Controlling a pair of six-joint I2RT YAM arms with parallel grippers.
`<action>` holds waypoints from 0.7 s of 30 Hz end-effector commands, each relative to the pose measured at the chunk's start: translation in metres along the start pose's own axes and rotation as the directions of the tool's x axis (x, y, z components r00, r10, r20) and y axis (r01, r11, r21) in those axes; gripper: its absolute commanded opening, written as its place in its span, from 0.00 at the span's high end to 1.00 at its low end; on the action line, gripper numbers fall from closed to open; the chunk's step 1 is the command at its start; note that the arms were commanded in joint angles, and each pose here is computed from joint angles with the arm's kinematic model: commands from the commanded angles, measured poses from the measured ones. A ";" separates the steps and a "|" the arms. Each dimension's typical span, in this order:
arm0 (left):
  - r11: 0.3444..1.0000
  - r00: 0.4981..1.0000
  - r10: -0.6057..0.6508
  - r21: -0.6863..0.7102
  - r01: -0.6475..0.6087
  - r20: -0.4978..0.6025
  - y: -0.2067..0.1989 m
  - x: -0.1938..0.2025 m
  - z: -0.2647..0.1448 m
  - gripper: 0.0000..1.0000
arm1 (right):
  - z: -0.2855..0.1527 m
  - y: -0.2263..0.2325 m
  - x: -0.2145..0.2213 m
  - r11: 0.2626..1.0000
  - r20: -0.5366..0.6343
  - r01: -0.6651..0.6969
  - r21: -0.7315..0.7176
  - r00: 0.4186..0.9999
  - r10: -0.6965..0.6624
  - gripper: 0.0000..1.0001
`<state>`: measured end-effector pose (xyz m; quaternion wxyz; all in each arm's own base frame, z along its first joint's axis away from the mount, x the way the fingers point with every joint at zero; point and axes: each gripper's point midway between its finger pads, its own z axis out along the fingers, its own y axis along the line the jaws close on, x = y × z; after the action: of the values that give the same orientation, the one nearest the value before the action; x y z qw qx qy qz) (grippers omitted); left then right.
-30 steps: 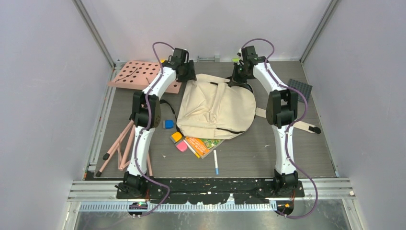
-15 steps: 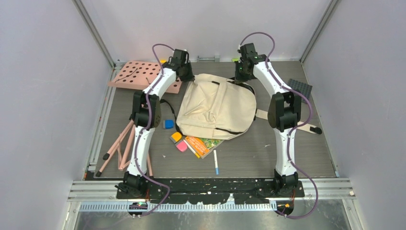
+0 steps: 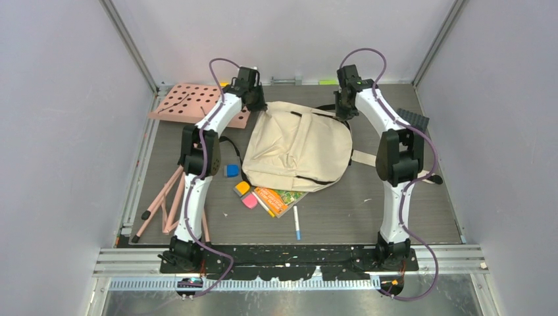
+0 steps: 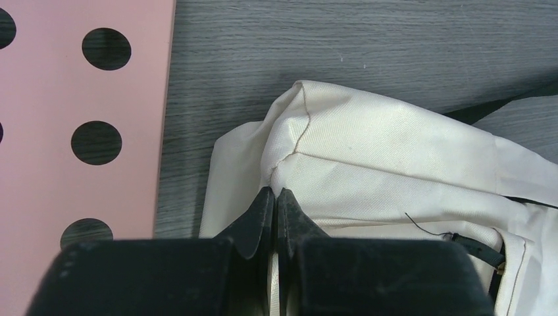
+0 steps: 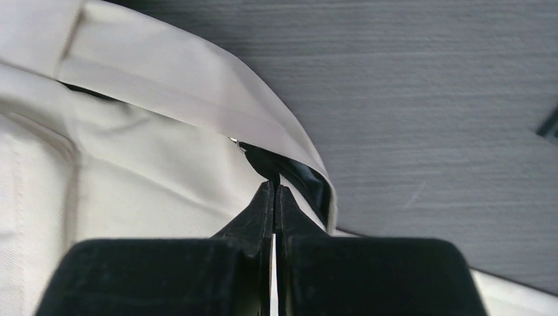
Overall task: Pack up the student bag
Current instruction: Zip the student bag at the center of the board.
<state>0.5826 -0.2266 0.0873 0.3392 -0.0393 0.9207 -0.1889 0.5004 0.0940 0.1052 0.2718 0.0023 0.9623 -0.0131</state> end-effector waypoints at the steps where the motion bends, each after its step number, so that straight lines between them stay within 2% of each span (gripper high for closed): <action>1: 0.997 0.993 0.035 -0.072 -0.027 0.114 0.017 -0.045 -0.036 1.00 | -0.043 -0.039 -0.011 0.996 0.075 -0.047 0.081 0.996 0.041 0.99; 10: 0.994 0.991 0.063 -0.095 -0.051 0.117 0.023 -0.050 -0.044 1.00 | -0.059 -0.058 0.025 0.989 0.031 -0.120 0.084 0.993 0.118 0.99; 14: 0.996 0.989 0.067 -0.066 -0.059 0.129 0.014 -0.055 -0.052 1.00 | -0.063 -0.044 0.030 0.991 0.016 -0.131 0.001 0.991 0.131 0.99; 16: 0.996 0.986 0.083 -0.031 -0.079 0.145 0.003 -0.060 -0.061 0.85 | -0.065 -0.033 0.026 0.988 0.020 -0.140 -0.059 0.990 0.141 0.99; 18: 0.993 0.979 0.114 0.010 -0.117 0.171 -0.011 -0.064 -0.069 0.57 | -0.066 -0.025 0.023 0.982 0.021 -0.155 -0.109 0.987 0.159 0.99; 19: 0.987 0.969 0.146 0.037 -0.156 0.200 -0.023 -0.068 -0.073 0.47 | -0.068 -0.019 0.021 0.977 0.019 -0.160 -0.141 0.986 0.165 0.99; 21: 0.971 0.949 0.200 0.080 -0.225 0.246 -0.044 -0.072 -0.083 0.34 | -0.069 -0.013 0.018 0.969 0.019 -0.177 -0.172 0.983 0.183 0.99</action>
<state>0.5764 -0.2140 0.1076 0.3578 -0.0006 0.9187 -0.1673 0.4440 0.0666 0.1178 0.2493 0.0578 0.9661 0.0329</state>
